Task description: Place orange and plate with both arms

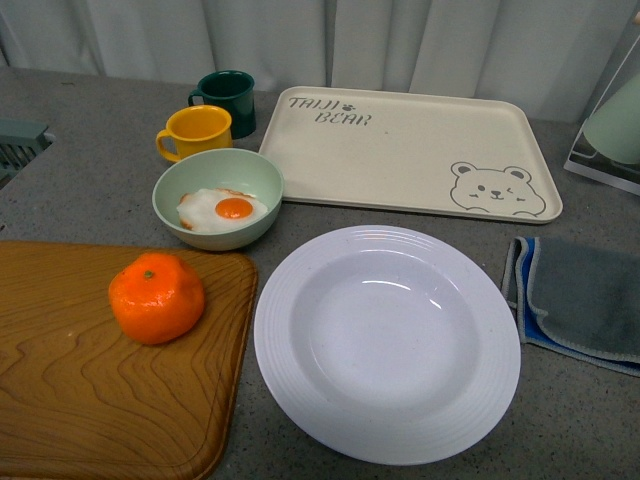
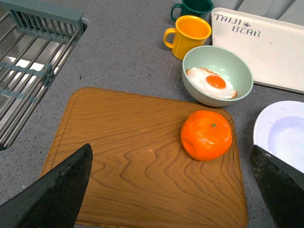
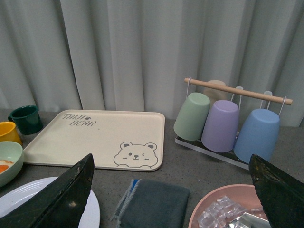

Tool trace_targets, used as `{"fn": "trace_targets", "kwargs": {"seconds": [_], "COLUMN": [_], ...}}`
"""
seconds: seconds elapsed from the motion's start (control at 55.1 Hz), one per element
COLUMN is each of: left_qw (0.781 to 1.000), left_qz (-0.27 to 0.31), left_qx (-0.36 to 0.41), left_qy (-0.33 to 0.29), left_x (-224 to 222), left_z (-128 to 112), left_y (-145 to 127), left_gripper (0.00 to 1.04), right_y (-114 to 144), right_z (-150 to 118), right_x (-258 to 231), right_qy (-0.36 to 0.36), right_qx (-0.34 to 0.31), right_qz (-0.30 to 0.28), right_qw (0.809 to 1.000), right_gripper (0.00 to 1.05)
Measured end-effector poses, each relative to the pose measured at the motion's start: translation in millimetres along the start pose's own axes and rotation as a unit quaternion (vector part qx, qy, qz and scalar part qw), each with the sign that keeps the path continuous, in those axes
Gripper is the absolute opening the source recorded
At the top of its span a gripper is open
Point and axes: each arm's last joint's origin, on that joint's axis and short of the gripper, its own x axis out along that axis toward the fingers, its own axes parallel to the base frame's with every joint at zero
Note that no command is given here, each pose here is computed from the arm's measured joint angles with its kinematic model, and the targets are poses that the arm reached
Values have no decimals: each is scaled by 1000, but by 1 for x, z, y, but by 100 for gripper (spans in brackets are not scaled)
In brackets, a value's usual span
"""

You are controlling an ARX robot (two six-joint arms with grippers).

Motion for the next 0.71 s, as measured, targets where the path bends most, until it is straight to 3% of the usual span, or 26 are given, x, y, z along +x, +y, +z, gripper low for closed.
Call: {"fn": "trace_targets", "kwargs": {"seconds": [0.163, 0.4, 0.708], "left_qw": [997, 980, 974], "left_qz": [-35, -62, -73], "left_qx": [-23, -25, -6], "left_qy": [61, 186, 214], "left_x": [33, 82, 122], "left_z": [10, 4, 13], "left_y": [-10, -16, -30], "left_gripper": [98, 98, 98], "right_y": [0, 0, 0], "right_z": [0, 0, 0], "right_x": [0, 0, 0], "right_qy": [0, 0, 0], "right_qx": [0, 0, 0], "right_qz": [0, 0, 0], "right_qw": [1000, 1000, 1000], "right_gripper": [95, 95, 95]}}
